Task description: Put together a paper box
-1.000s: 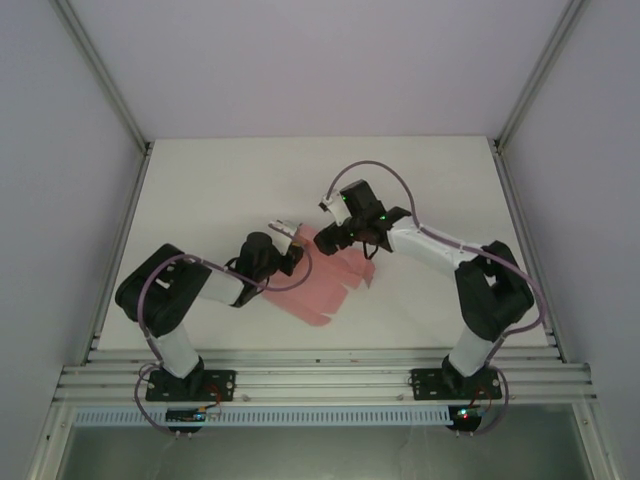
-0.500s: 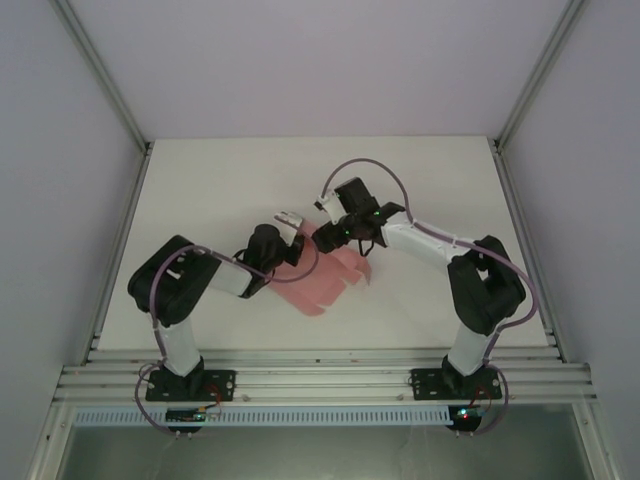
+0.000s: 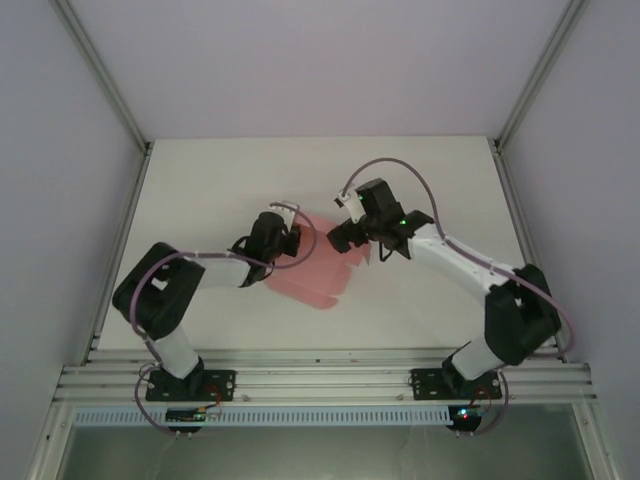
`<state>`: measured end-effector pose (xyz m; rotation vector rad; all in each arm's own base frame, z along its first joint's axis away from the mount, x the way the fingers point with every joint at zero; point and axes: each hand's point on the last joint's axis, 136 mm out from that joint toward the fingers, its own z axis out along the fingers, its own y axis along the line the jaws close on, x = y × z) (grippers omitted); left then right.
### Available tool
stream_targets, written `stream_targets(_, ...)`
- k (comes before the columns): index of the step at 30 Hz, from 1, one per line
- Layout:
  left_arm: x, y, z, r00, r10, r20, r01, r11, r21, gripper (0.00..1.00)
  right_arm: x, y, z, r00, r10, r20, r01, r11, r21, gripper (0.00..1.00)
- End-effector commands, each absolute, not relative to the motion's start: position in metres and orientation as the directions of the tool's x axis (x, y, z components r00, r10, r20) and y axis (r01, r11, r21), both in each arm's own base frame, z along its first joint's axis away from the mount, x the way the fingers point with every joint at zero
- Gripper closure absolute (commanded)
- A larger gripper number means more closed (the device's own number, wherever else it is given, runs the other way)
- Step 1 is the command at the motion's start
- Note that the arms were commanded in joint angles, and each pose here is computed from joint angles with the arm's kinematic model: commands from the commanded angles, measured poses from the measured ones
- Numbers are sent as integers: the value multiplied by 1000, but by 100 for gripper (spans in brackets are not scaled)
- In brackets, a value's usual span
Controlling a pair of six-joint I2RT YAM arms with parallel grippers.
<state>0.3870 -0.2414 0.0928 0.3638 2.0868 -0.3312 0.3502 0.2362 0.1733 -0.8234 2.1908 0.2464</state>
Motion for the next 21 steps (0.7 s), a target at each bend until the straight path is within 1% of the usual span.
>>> stream_targets(1,370,-230,89,-648,121,-752,335,932,-139,100,350,221,212,-375,-480,-793,-624,763,-167,1)
stream_targets(3,361,-234,92,-677,106,-728,359,911,-201,100,348,212,229,-344,-447,-826,-595,784,-176,1)
stream_targets(4,358,-232,93,-688,75,-722,340,912,-229,100,344,207,234,-337,-438,-834,-588,789,-178,1)
stream_targets(8,347,-228,108,-698,4,-716,328,891,-315,100,327,193,232,-357,-442,-823,-579,796,-176,2)
stream_targets(11,344,-224,120,-700,-20,-714,314,889,-332,100,321,188,218,-376,-448,-811,-576,799,-174,1)
stream_targets(14,339,-228,128,-702,-21,-712,331,875,-352,100,330,182,211,-402,-408,-820,-512,842,-168,1)
stream_targets(21,335,-234,121,-714,-6,-700,337,873,-352,100,348,209,209,-393,-363,-845,-510,851,-128,1)
